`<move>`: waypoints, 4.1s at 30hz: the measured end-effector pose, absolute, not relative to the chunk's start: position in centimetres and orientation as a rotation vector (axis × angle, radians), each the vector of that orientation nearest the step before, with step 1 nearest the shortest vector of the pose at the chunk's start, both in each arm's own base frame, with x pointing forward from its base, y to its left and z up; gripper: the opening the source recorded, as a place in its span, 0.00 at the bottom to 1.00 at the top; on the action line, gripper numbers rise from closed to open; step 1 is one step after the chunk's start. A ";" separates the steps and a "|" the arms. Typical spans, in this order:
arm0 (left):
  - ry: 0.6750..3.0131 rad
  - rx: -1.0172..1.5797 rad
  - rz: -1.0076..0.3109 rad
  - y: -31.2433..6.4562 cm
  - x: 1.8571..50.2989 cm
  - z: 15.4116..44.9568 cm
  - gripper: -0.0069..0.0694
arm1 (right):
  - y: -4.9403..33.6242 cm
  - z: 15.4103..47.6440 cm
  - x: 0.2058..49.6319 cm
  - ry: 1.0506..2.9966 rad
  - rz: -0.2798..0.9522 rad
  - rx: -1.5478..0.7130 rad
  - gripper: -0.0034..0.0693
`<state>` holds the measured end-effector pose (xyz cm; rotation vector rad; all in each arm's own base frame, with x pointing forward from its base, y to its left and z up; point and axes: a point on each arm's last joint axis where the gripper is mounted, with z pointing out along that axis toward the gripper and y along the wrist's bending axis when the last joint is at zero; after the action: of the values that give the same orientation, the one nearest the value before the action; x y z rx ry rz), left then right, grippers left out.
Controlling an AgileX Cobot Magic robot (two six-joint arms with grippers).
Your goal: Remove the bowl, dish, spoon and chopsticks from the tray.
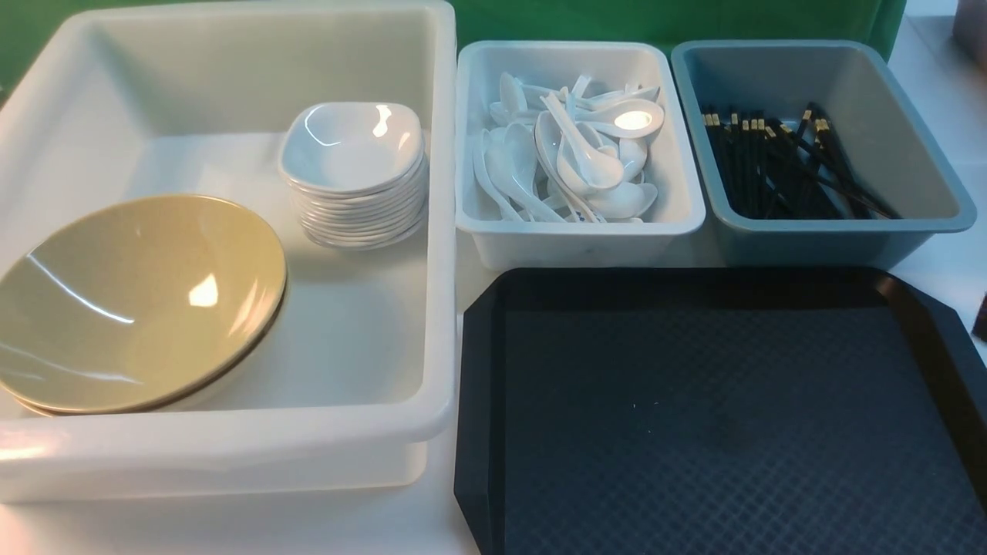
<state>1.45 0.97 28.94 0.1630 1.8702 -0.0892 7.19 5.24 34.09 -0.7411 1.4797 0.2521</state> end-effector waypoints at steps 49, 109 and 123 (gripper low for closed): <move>1.867 0.163 -0.090 1.0 1.5 29.0 0.08 | -0.7 17.6 5.4 1.813 -0.048 0.144 0.09; 1.804 -0.006 0.071 0.2 5.4 17.8 0.08 | -0.7 17.6 5.4 1.813 -0.049 0.145 0.13; 1.804 -0.013 0.066 0.2 5.4 17.8 0.08 | -0.7 17.6 5.4 1.813 -0.049 0.145 0.15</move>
<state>5.40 0.23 17.76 -0.0130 1.8041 0.0659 5.35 -0.74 17.57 0.1447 1.8126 -0.0487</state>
